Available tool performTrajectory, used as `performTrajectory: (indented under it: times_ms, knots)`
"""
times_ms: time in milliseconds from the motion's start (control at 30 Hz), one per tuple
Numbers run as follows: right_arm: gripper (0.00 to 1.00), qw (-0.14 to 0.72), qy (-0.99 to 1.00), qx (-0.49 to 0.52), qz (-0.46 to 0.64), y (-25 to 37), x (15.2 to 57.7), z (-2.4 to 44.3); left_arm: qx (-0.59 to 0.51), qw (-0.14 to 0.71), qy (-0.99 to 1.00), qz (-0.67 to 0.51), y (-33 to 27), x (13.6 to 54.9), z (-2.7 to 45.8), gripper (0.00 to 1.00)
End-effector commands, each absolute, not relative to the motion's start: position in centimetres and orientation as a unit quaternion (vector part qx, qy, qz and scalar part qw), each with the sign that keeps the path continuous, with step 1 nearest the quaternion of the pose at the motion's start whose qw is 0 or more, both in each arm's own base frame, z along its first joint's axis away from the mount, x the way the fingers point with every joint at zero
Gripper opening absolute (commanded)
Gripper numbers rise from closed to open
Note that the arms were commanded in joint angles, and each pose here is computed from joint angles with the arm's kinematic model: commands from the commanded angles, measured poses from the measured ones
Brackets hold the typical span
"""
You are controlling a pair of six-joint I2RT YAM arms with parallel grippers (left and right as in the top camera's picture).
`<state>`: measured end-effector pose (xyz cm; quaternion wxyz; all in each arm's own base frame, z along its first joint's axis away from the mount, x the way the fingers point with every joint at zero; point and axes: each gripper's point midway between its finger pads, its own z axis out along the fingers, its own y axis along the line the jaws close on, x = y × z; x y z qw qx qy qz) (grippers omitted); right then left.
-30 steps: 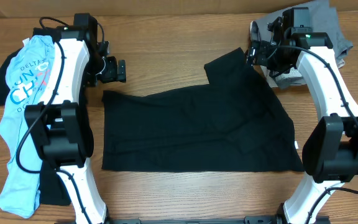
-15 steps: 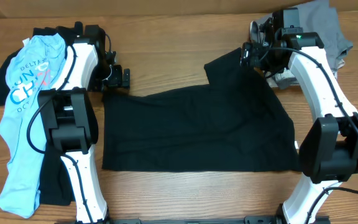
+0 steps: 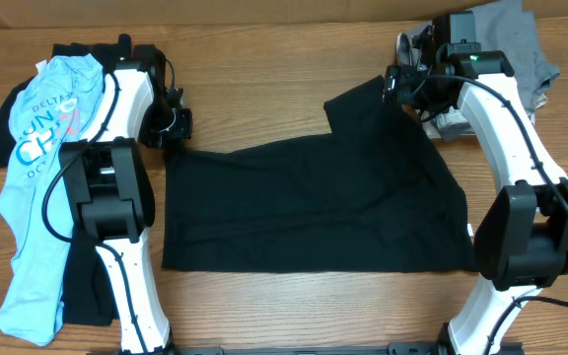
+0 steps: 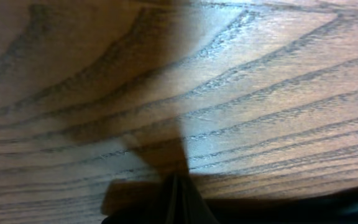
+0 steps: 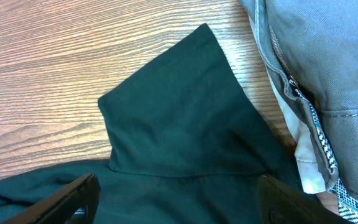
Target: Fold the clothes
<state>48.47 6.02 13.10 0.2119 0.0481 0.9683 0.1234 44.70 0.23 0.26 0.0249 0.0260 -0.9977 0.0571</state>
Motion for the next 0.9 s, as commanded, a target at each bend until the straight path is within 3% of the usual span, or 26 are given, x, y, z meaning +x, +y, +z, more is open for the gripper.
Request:
performTrajectory:
  times_ms: [0,400,867]
  knots:
    - [0.83,0.214,0.968,0.044,0.121,6.1,48.9,12.9,0.035,0.019,-0.997,0.061,1.0,45.6,0.5,0.04]
    - [0.79,0.233,0.964,0.036,0.124,6.7,49.9,13.0,0.03,-0.107,-0.993,0.038,2.0,51.4,10.3,0.04]
    - [0.79,0.244,0.965,0.039,0.088,6.8,53.8,5.8,0.014,-0.088,-0.995,0.034,0.2,50.6,10.3,0.04]
